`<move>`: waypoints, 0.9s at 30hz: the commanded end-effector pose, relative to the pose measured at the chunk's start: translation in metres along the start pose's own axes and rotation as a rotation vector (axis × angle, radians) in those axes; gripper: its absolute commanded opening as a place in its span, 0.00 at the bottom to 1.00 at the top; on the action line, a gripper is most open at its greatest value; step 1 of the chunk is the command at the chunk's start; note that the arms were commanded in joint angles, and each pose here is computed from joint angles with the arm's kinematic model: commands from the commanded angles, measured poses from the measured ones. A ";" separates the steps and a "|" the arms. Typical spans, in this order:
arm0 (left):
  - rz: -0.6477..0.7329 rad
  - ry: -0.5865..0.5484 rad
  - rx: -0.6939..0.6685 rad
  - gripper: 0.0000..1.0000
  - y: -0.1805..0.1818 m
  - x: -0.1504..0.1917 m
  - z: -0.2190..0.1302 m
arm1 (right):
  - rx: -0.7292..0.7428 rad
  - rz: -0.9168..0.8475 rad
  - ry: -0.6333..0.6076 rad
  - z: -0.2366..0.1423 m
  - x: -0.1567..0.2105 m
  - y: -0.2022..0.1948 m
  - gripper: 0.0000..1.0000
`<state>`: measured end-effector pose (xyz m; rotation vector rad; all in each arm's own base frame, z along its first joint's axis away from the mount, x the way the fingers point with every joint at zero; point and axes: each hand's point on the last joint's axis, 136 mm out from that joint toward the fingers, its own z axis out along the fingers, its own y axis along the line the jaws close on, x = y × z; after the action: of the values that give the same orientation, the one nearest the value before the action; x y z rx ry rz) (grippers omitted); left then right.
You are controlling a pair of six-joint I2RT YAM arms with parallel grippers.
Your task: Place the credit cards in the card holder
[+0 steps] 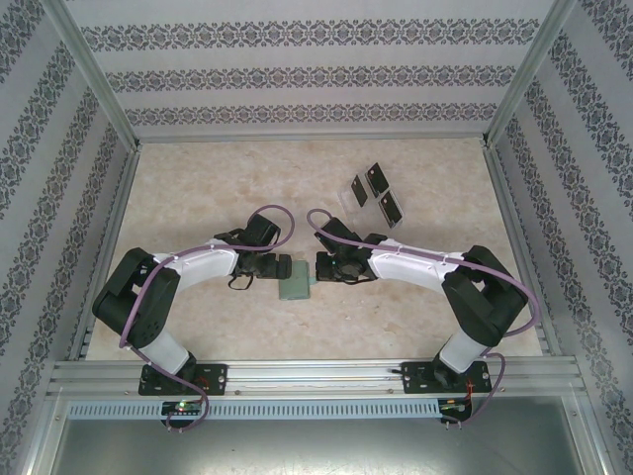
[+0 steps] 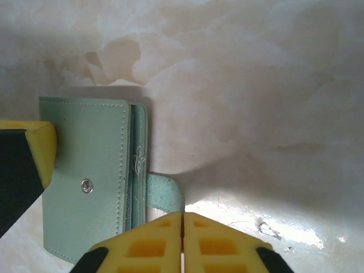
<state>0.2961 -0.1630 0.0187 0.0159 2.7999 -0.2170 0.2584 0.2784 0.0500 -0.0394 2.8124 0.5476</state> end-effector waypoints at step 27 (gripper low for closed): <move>-0.002 0.091 -0.062 1.00 0.016 0.034 0.023 | -0.238 0.072 0.046 0.023 0.004 0.062 0.00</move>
<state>0.2959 -0.1636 0.0180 0.0156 2.7916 -0.2130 0.2547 0.3300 0.0454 0.0036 2.8014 0.8475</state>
